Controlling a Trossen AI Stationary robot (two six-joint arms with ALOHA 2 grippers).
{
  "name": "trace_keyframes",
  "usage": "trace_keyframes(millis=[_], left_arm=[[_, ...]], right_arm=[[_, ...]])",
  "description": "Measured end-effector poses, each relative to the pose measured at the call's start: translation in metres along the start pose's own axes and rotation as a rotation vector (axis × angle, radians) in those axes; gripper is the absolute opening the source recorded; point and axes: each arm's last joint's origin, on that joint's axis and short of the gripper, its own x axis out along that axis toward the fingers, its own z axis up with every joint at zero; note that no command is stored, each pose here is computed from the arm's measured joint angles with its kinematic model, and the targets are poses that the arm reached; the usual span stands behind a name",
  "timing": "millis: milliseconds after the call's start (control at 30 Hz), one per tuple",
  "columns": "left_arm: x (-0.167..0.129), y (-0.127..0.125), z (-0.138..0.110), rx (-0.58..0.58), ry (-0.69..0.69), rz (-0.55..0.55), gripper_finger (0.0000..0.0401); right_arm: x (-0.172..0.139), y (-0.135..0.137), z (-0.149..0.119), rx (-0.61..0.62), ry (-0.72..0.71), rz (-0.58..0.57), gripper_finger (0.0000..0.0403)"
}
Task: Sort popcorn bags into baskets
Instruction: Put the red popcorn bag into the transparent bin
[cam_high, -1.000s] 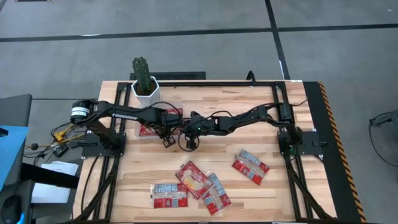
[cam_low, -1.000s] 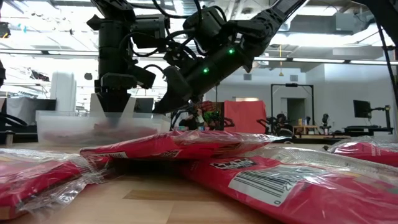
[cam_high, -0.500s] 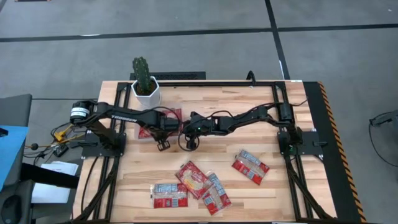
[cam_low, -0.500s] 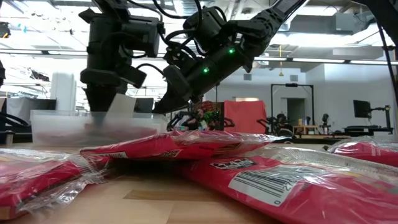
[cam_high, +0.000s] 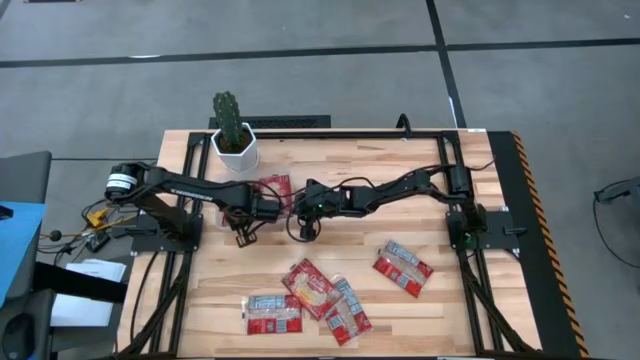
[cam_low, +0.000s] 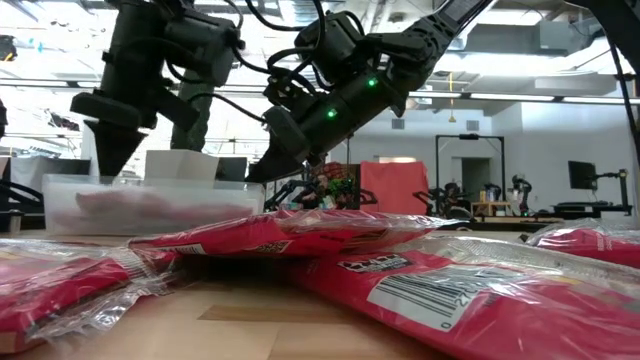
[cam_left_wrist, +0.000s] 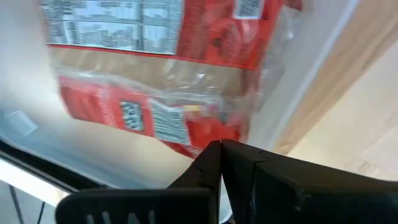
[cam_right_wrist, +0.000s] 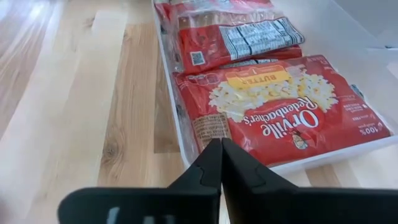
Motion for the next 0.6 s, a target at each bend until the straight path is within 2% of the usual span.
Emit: trace_keyframes(millis=[267,367,500,600], left_arm=[[-0.021,0.013,-0.017,-0.114,-0.101,-0.029,0.0],[-0.033,0.017,-0.023,-0.174,-0.242,-0.067,0.0],[-0.047,0.016,-0.017,-0.258,-0.555,-0.176,0.0],[-0.036,0.013,-0.015,-0.287,-0.638,-0.219,0.0]], right_arm=[[0.0,-0.001,0.0,0.001,0.001,-0.001,0.0018],[0.0,-0.001,-0.001,0.001,0.006,0.0,0.0019],[0.0,-0.001,-0.001,0.001,0.007,-0.001,0.003],[0.0,-0.001,-0.001,0.001,0.007,-0.001,0.0032]])
